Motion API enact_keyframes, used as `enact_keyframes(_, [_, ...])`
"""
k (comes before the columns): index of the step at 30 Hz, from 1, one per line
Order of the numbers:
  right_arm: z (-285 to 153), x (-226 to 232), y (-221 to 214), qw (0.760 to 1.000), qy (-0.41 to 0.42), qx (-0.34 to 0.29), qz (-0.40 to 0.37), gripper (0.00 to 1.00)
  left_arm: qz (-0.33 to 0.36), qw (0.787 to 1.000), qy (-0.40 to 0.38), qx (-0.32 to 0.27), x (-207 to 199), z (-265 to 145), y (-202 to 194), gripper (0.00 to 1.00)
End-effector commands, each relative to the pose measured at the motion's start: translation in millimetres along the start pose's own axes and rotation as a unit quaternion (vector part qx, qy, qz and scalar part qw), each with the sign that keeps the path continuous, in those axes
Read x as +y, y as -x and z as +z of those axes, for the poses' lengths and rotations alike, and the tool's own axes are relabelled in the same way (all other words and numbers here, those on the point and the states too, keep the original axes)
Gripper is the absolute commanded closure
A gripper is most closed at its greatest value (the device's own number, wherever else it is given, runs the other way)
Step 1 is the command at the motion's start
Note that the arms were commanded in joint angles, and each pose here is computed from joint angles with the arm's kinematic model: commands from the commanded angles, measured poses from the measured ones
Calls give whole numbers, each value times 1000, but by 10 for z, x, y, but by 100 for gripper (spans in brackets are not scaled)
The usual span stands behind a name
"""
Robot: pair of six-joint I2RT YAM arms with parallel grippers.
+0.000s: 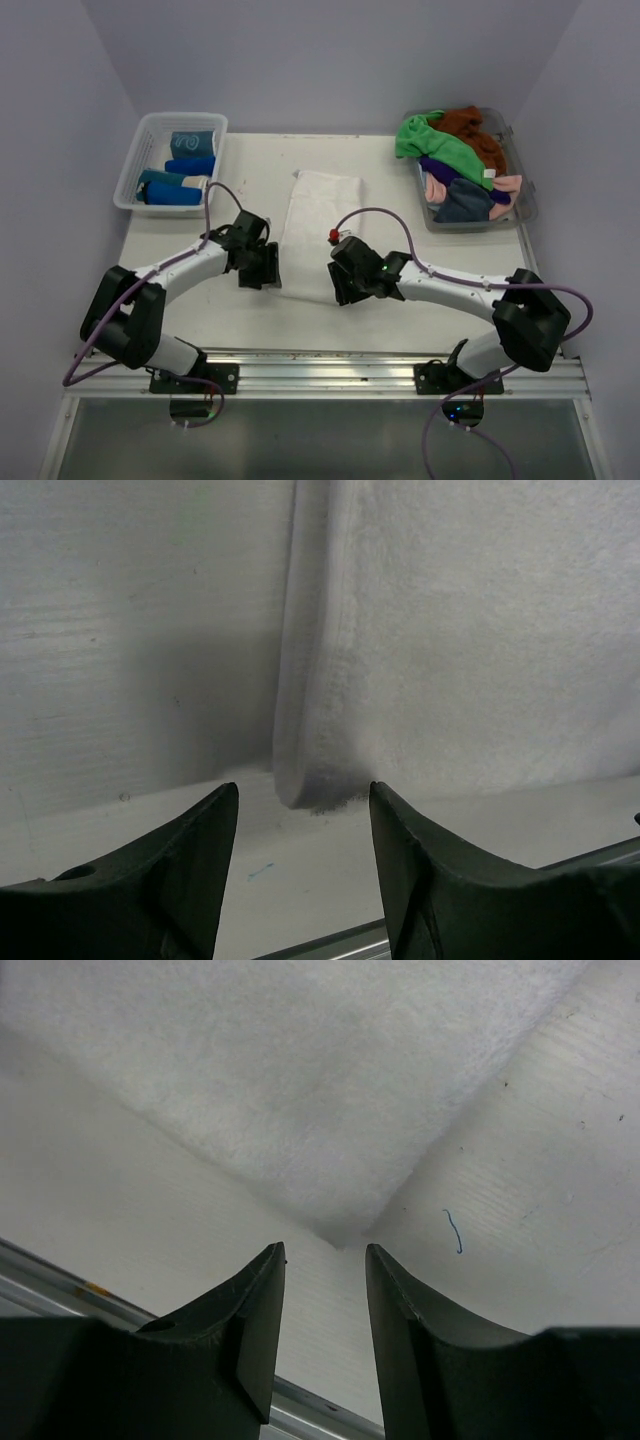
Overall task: Roll the towels
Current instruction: Roll the towel
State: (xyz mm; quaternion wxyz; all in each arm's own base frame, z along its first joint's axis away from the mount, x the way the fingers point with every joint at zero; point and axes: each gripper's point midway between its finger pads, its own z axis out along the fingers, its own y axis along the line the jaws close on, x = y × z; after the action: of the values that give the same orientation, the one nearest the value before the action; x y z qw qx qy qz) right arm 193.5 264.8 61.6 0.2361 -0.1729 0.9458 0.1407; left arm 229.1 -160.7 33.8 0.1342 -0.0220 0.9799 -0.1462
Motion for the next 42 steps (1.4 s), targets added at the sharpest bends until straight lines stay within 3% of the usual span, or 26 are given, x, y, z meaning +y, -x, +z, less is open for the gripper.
enact_keyframes(1, [43, -51, 29, 1000, -21, 7, -9, 58, -12, 1000, -11, 7, -29, 107, -35, 42])
enact_keyframes(11, [68, -130, 44, 999, -43, -4, -10, 57, -29, 999, -5, 24, 37, 241, -159, 56])
enact_keyframes(16, [173, -151, 8, 999, -48, 1, -4, 58, -36, 999, -18, 18, 0, 256, -154, 77])
enact_keyframes(21, [280, -182, -87, 998, -50, 18, -25, 67, -40, 999, -19, 25, -8, 237, -182, 100])
enact_keyframes(25, [185, -252, -84, 997, -61, 14, -43, 69, -41, 998, -42, 24, -89, 161, -204, 100])
enact_keyframes(31, [-89, -123, 67, 993, -52, -40, -98, 60, -69, 997, -39, 20, -60, 68, -282, 100])
enact_keyframes(36, [-17, 46, 131, 987, -32, -43, -153, 53, -76, 997, -31, 11, -45, 21, -243, 100])
enact_keyframes(42, [83, 362, 159, 975, 15, -38, -220, 51, -83, 996, -29, 11, -56, 23, -223, 100])
